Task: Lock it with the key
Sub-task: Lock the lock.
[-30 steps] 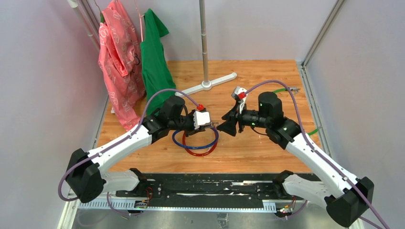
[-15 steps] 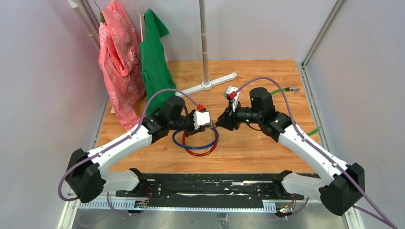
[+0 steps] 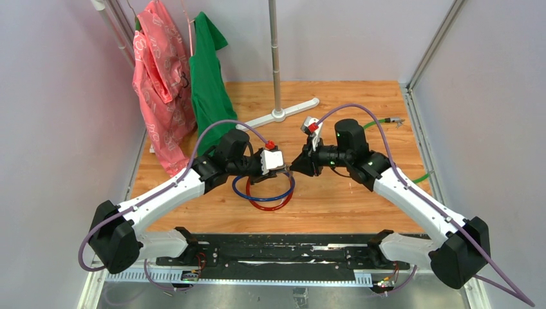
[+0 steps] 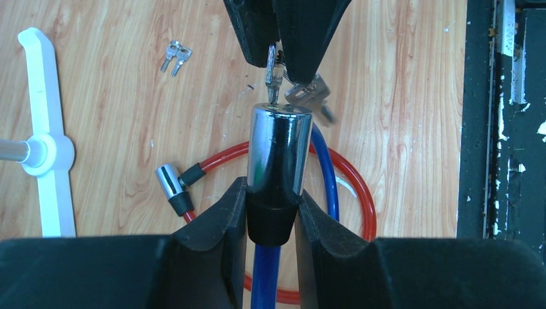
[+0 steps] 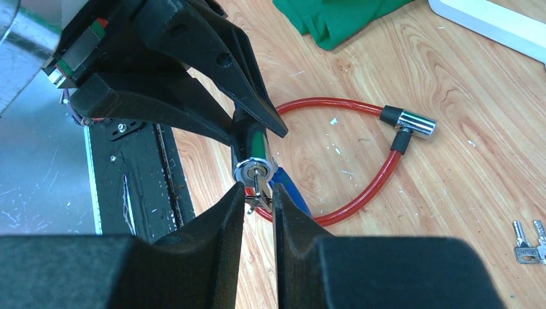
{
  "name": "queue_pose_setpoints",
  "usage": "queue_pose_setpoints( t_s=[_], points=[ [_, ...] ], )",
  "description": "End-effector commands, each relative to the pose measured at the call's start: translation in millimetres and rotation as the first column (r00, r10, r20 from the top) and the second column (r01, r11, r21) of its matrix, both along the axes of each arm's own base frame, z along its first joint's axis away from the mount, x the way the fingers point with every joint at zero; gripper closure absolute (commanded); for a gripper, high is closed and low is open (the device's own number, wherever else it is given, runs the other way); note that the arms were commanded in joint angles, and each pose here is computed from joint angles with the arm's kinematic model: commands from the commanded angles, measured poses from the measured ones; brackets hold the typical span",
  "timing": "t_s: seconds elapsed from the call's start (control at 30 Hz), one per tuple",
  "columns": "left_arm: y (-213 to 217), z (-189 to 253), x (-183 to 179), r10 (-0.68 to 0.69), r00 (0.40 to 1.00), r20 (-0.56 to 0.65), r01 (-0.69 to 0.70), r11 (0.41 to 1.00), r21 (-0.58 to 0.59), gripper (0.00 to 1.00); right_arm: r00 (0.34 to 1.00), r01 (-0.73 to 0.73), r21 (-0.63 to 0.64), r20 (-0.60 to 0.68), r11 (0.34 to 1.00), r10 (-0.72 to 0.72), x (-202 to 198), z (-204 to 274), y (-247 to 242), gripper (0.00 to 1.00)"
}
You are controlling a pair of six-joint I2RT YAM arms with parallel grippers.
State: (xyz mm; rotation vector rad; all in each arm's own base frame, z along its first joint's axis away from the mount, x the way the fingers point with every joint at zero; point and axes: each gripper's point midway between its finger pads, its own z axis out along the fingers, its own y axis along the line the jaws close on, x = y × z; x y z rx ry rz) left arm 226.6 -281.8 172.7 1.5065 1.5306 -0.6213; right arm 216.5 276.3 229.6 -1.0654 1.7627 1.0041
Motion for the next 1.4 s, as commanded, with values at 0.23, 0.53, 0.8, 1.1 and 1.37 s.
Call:
queue_pose_setpoints(
  t_s=[0.23, 0.53, 0.8, 1.1, 1.37],
  points=[
    [13.0, -23.4, -5.4, 0.042, 0.997, -0.06, -0.037, 0.996, 0.08, 1.0, 0.973, 0.036, -0.017, -0.229, 0.999, -0.039, -13.0, -14.3, 6.0, 1.0],
    [16.7, -17.4, 14.7, 0.146, 0.989, 0.013, -0.146, 0.988, 0.058, 1.0, 0.665, 0.211, -0.207, -0.686, 0.955, -0.296, -37.2, -27.6, -3.1, 1.0],
    [16.0, -17.5, 14.2, 0.146, 0.989, 0.022, -0.147, 0.988, 0.056, 1.0, 0.432, 0.227, -0.274, -0.832, 0.934, -0.349, -49.7, -25.5, -3.0, 1.0],
    [18.3, -22.9, 7.6, 0.118, 0.993, 0.008, -0.118, 0.99, 0.081, 1.0, 0.503, 0.264, -0.252, -0.787, 0.931, -0.356, -51.1, 0.1, -15.0, 0.41],
    [17.0, -25.2, 4.2, 0.097, 0.995, -0.001, -0.097, 0.992, 0.08, 1.0, 0.895, 0.177, -0.15, -0.385, 0.973, -0.223, -26.1, 49.6, -34.8, 0.38]
  ],
)
